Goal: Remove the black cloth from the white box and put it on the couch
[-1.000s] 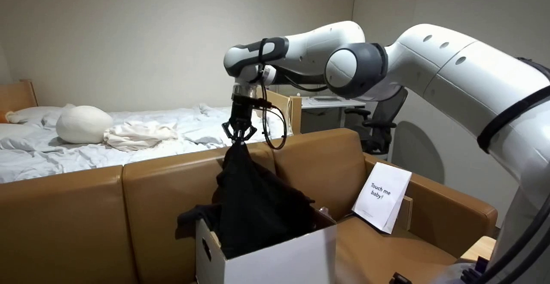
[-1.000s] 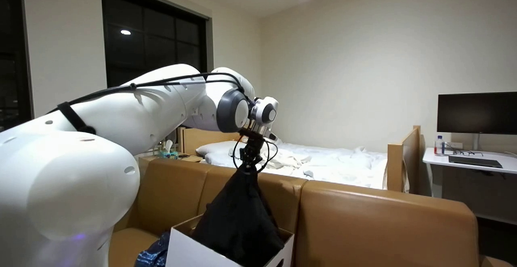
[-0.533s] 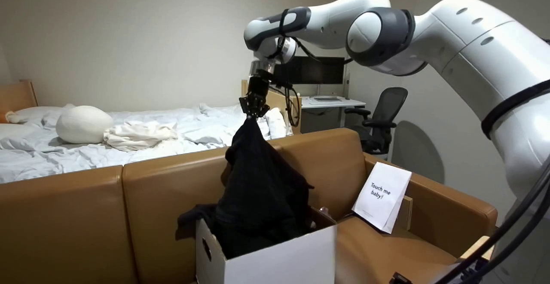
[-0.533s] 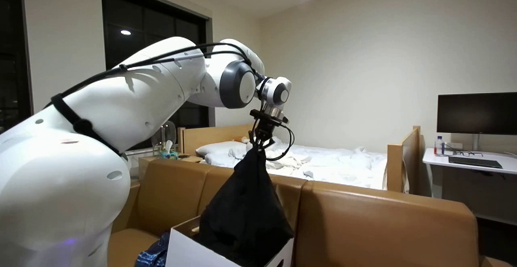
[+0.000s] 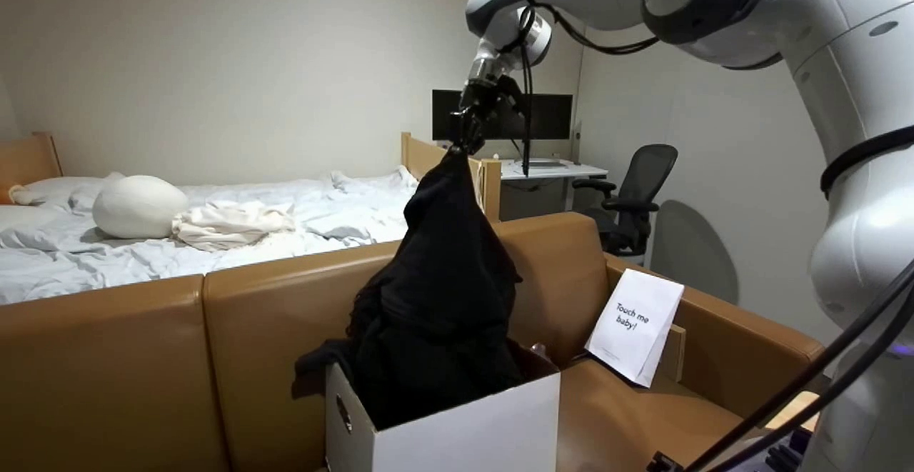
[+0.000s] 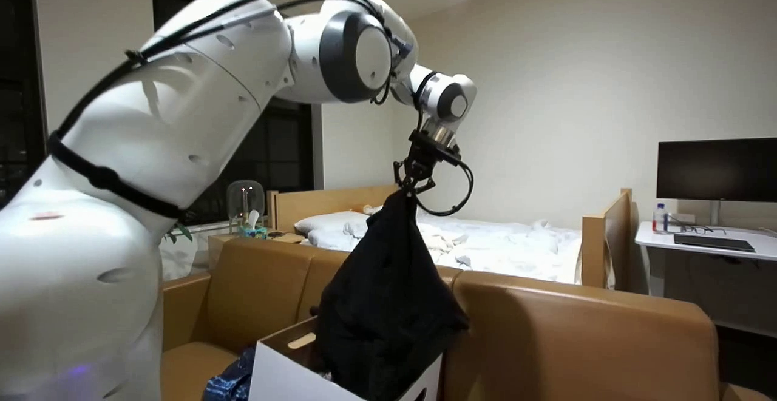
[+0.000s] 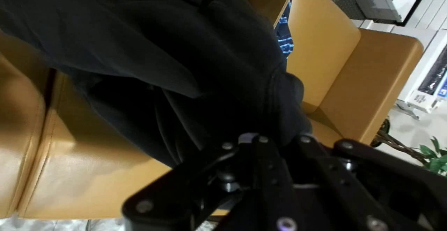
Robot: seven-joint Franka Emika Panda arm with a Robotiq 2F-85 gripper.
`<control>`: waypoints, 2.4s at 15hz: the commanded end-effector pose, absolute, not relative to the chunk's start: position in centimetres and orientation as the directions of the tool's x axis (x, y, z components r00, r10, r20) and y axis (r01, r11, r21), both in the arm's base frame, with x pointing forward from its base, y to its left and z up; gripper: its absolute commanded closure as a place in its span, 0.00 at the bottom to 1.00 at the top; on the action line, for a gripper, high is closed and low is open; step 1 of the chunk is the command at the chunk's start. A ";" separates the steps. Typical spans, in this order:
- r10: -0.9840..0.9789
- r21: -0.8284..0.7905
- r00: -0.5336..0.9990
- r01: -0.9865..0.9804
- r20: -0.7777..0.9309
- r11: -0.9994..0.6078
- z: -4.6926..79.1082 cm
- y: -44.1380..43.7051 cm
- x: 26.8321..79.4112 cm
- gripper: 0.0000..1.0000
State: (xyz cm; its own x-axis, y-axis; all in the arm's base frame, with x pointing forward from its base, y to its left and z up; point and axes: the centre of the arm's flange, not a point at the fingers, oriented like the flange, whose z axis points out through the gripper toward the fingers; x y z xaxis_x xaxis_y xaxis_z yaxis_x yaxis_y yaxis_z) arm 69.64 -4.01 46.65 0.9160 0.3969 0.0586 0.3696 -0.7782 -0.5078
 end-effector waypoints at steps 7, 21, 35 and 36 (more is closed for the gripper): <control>0.277 -0.585 0.955 0.287 0.110 -0.759 54.5 -14.8 61.7 0.93; 0.017 -0.693 0.894 0.359 0.448 -0.625 72.2 -24.2 52.8 0.98; -0.539 -0.773 0.555 0.424 0.633 -0.472 85.2 -51.7 34.9 0.98; -0.555 -0.783 0.553 0.397 0.621 -0.479 85.2 -53.3 34.6 0.98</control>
State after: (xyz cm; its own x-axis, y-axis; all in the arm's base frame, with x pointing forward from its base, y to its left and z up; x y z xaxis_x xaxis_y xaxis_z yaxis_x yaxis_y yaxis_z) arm 34.09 -47.03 81.24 0.5778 -0.5034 0.6425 0.4216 -0.4899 -0.7630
